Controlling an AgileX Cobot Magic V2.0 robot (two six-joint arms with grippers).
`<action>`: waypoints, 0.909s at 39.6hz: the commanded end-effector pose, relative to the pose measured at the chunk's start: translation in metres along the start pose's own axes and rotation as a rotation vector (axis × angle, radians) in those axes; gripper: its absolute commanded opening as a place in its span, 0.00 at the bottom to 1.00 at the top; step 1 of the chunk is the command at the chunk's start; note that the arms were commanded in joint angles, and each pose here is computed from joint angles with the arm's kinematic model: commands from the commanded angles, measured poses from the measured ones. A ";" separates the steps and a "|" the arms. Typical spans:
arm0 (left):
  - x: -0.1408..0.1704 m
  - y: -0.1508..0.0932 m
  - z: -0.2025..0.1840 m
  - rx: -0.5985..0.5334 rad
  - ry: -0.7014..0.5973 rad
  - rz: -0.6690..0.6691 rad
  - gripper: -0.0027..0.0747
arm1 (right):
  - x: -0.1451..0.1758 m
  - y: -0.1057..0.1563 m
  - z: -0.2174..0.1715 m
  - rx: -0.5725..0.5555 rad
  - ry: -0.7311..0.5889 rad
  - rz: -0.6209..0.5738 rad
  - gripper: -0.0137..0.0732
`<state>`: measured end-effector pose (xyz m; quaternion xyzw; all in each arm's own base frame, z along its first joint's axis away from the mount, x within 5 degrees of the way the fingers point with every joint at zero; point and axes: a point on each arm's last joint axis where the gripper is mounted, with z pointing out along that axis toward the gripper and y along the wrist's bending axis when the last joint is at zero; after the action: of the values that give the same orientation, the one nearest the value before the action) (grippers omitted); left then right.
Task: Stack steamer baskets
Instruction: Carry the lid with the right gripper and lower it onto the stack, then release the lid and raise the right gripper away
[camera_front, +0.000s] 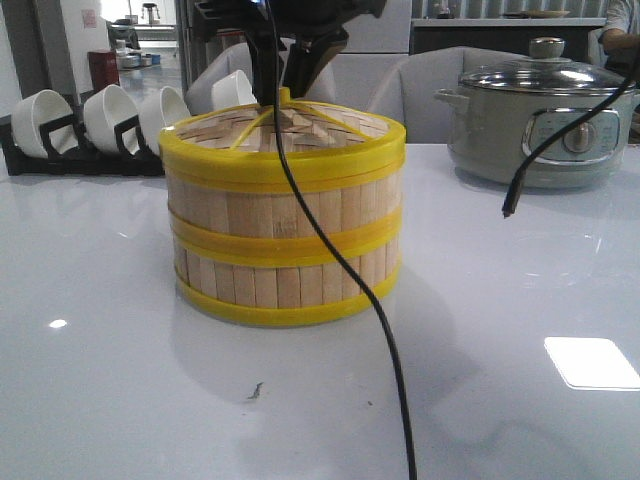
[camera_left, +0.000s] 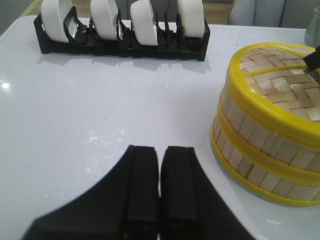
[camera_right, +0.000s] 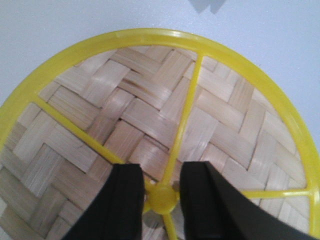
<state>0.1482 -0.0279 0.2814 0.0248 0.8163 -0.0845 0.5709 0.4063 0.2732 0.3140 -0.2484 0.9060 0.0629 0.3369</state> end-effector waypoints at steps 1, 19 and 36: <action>-0.017 -0.003 -0.003 0.025 -0.114 -0.005 0.15 | -0.025 -0.006 -0.048 0.001 -0.179 0.000 0.62; -0.017 -0.003 -0.003 0.025 -0.114 -0.005 0.15 | -0.039 -0.058 -0.155 0.075 -0.422 0.078 0.61; -0.017 -0.003 -0.003 0.025 -0.114 -0.005 0.15 | 0.072 -0.158 -0.254 0.366 -0.573 0.254 0.61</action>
<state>0.1482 -0.0279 0.2814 0.0248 0.8163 -0.0845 0.5709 0.3217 0.0554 0.4494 -0.0554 0.8484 0.0181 0.5261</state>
